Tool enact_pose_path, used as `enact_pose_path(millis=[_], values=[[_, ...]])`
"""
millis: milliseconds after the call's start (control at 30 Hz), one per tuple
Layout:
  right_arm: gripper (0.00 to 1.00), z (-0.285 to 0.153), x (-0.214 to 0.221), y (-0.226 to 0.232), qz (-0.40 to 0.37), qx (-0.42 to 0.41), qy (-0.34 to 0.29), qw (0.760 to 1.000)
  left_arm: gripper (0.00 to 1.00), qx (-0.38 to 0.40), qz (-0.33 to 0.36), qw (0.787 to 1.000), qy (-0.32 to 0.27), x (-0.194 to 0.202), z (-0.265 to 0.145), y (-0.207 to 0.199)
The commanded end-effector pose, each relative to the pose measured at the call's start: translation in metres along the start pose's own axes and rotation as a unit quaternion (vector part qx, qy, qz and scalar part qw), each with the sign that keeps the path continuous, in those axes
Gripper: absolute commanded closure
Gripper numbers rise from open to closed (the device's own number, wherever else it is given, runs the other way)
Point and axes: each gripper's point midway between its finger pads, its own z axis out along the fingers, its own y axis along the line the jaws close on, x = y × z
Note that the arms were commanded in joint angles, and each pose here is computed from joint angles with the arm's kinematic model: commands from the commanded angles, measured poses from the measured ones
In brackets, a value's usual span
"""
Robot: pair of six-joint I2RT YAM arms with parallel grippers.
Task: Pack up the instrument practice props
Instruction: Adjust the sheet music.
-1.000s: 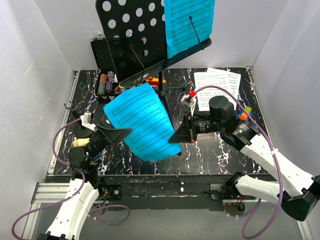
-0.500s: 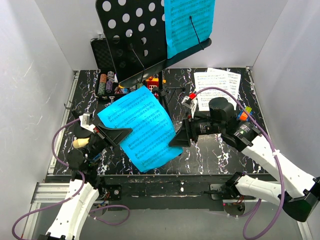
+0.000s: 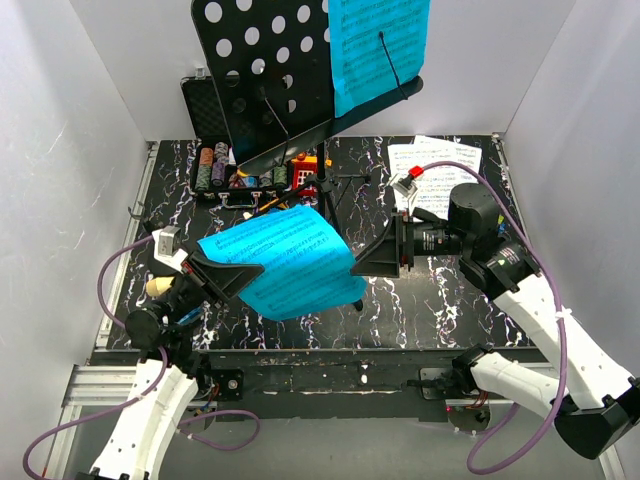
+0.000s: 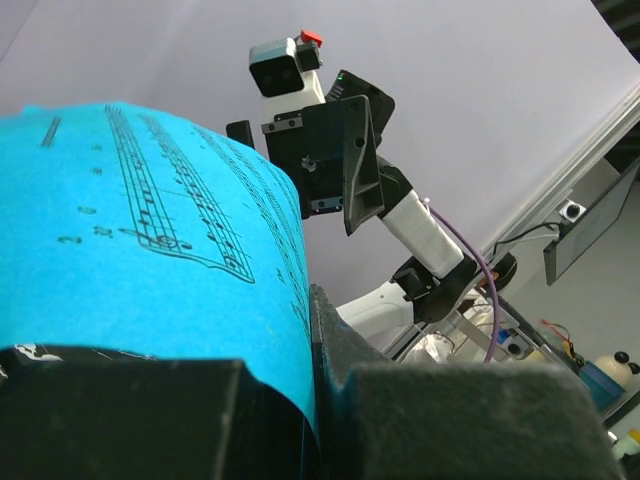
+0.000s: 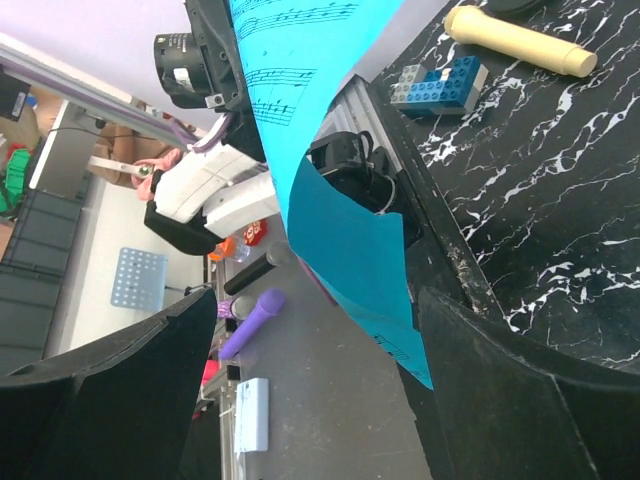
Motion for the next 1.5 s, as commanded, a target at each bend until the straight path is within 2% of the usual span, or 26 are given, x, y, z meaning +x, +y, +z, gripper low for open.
enact_pose_path(millis=[0, 267, 467, 600, 667, 733, 833, 1000, 1067, 1133, 1167, 1267, 1333, 1367, 1467], values=[[0.10, -0.007, -0.008, 0.022, -0.021, -0.043, -0.012, 0.999, 1.00, 0.036, 0.027, 0.999, 0.025, 0.001, 0.003, -0.026], [0.09, -0.010, -0.016, 0.038, -0.052, -0.071, -0.022, 0.996, 1.00, 0.031, 0.013, 0.999, 0.038, 0.006, 0.002, -0.026], [0.08, -0.009, -0.004, 0.055, -0.061, -0.114, 0.015, 0.991, 1.00, 0.021, 0.010, 0.999, 0.031, 0.003, 0.004, -0.020], [0.13, -0.003, 0.004, 0.055, -0.048, -0.116, 0.040, 0.991, 1.00, 0.018, 0.009, 0.999, 0.025, 0.000, 0.006, -0.017], [0.18, 0.002, 0.008, 0.055, -0.044, -0.116, 0.052, 0.991, 1.00, 0.017, 0.009, 0.999, 0.025, 0.000, 0.006, -0.017], [0.34, 0.004, 0.008, 0.056, -0.040, -0.118, 0.051, 0.991, 1.00, 0.011, 0.003, 1.000, 0.024, 0.000, 0.006, -0.013], [0.46, 0.007, 0.005, 0.058, -0.035, -0.126, 0.045, 0.990, 1.00, 0.005, -0.004, 1.000, 0.022, 0.001, 0.005, -0.009], [0.80, 0.008, 0.004, 0.051, -0.025, -0.108, 0.030, 0.993, 0.99, -0.010, -0.017, 1.000, 0.018, 0.003, 0.004, 0.001], [0.96, 0.007, 0.003, 0.049, -0.020, -0.095, 0.021, 0.995, 0.91, -0.014, -0.021, 1.000, 0.016, 0.004, 0.003, 0.004], [0.99, 0.006, 0.003, 0.046, -0.018, -0.085, 0.017, 0.996, 0.83, -0.021, -0.025, 0.999, 0.014, 0.004, 0.002, 0.008], [0.99, 0.005, 0.002, 0.046, -0.017, -0.080, 0.012, 0.997, 0.72, -0.029, -0.029, 0.999, 0.015, 0.005, 0.002, 0.012], [0.99, 0.000, -0.004, 0.040, -0.016, -0.054, -0.011, 0.998, 0.25, -0.047, -0.042, 0.998, 0.019, 0.008, 0.001, 0.019], [0.99, -0.008, -0.011, 0.028, -0.013, -0.011, -0.031, 0.999, 0.07, -0.063, -0.048, 0.997, 0.023, 0.009, 0.001, 0.025], [0.99, -0.014, -0.015, 0.019, -0.006, 0.020, -0.041, 0.999, 0.02, -0.078, -0.051, 0.995, 0.026, 0.010, 0.000, 0.029], [0.99, -0.046, -0.022, -0.006, 0.000, 0.139, -0.076, 0.987, 0.02, -0.131, -0.053, 0.990, 0.028, 0.011, -0.004, 0.043]])
